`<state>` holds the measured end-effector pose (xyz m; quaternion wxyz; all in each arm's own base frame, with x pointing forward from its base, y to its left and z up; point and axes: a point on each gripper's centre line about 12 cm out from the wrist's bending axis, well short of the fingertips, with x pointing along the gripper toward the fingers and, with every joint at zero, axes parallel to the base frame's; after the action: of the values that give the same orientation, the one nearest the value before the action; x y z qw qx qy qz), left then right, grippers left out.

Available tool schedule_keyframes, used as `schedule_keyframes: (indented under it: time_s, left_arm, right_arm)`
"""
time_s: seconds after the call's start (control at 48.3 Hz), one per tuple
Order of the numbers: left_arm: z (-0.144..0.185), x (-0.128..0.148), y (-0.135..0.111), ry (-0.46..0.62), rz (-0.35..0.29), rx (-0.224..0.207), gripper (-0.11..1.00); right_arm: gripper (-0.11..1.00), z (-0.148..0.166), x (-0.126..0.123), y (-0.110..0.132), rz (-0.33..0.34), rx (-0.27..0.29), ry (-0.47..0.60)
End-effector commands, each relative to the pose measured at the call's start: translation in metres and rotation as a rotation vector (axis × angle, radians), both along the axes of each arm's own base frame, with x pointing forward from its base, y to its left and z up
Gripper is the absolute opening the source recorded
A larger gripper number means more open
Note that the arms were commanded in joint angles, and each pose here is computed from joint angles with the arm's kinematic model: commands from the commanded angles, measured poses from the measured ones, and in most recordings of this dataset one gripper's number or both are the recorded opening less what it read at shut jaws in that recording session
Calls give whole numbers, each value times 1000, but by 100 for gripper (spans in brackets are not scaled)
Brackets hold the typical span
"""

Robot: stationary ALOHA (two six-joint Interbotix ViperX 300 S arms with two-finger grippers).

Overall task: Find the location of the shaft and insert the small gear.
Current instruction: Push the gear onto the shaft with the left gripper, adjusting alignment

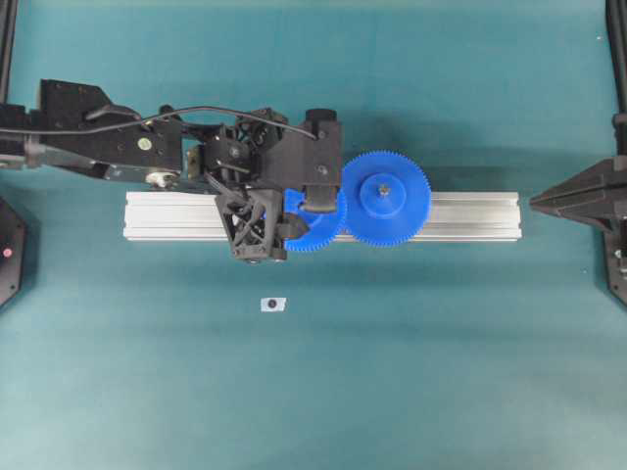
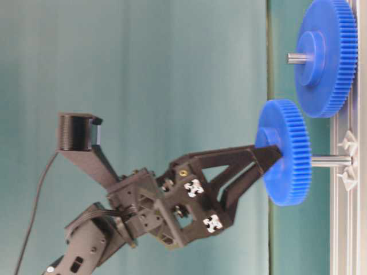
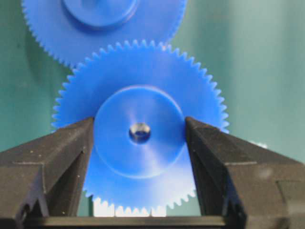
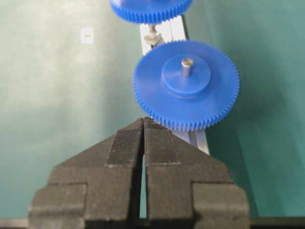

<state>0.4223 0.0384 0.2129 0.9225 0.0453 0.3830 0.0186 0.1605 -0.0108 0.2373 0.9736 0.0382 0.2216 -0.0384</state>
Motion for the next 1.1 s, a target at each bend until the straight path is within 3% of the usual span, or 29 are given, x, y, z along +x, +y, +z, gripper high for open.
schedule_keyframes:
  time_s: [0.0,0.394,1.077]
  left_arm:
    - [7,0,-3,-18,-6,2,64]
    - [-9,1,-3,23,-7,-2,64]
    - [2,-9,-2,61,-2,-3,64]
  right_arm:
    - [1,4,2,-1,-7,7,-14]
    - [1,4,1,-1,-9,7,-14]
    - [1,4,1,-4,-27,7,-16]
